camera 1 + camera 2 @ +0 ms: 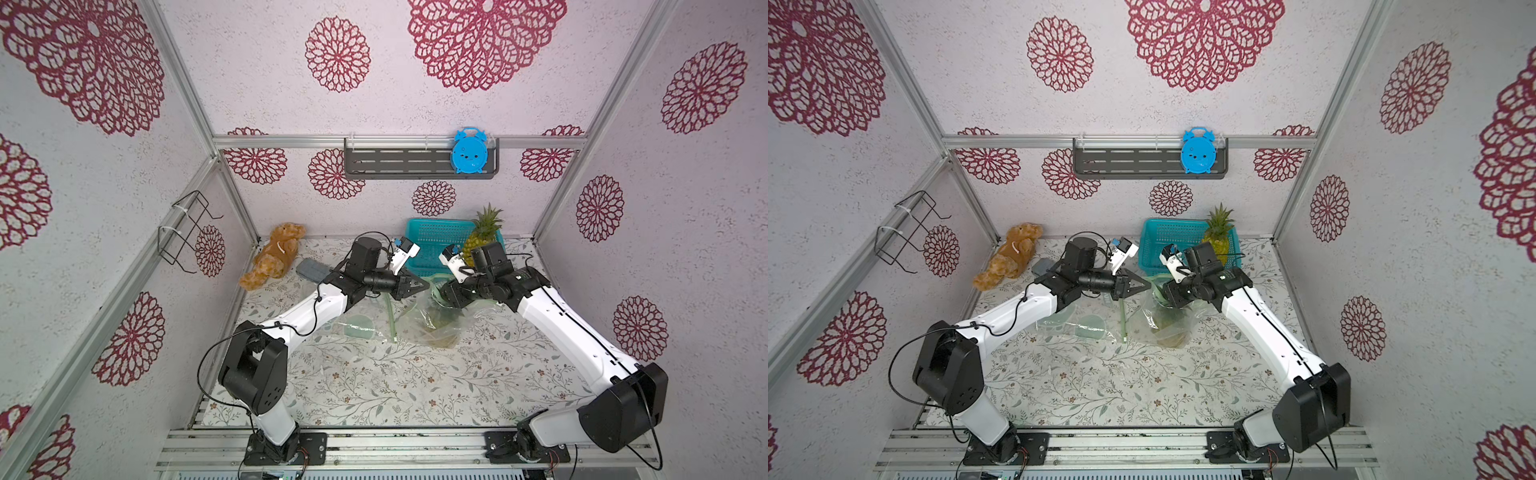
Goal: Open the zip-top bag and take out the pineapple
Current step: Pick up the pineapple from the zipper food storage bag.
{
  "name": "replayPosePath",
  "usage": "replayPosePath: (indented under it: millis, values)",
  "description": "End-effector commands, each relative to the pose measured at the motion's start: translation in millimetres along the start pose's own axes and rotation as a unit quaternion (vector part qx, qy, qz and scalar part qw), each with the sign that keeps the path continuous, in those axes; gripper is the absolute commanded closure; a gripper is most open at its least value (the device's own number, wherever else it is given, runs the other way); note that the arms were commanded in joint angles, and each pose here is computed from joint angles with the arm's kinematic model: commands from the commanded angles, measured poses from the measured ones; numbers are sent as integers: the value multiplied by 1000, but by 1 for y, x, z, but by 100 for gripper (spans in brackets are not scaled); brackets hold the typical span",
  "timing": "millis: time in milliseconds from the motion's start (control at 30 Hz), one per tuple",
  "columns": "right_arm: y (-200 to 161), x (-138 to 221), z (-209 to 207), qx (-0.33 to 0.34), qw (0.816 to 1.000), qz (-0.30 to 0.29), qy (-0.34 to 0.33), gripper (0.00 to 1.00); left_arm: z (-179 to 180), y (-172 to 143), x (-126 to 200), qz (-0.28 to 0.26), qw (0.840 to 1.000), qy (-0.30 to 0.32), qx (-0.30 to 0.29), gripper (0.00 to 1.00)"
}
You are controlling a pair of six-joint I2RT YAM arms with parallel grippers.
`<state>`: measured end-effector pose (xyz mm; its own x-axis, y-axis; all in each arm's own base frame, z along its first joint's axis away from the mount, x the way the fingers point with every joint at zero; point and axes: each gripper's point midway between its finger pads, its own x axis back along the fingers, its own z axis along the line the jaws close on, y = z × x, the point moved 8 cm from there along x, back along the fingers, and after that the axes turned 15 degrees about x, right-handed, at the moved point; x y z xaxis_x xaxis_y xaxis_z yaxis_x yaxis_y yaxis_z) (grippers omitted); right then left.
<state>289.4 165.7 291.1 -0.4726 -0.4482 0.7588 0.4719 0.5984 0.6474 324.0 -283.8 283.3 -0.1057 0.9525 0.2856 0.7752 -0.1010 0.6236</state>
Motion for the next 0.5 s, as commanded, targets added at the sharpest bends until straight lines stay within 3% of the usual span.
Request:
replayPosePath:
  millis: [0,167,233,367,467]
  values:
    - [-25,-11,2,-6,996,89,-3,53,-9,-1,4,0,1000,-6,-13,94]
    - [-35,-18,2,-10,993,115,-5,58,-10,0,6,-2,1000,-5,-13,94]
    - [-36,-19,3,-8,993,119,0,66,-11,0,7,-4,1000,-4,-14,94]
    - [-30,-13,3,-7,995,98,1,94,-13,1,10,-8,1000,-2,-16,94]
    - [-18,-2,5,-4,999,50,4,100,-15,1,12,-12,1000,-1,-18,92]
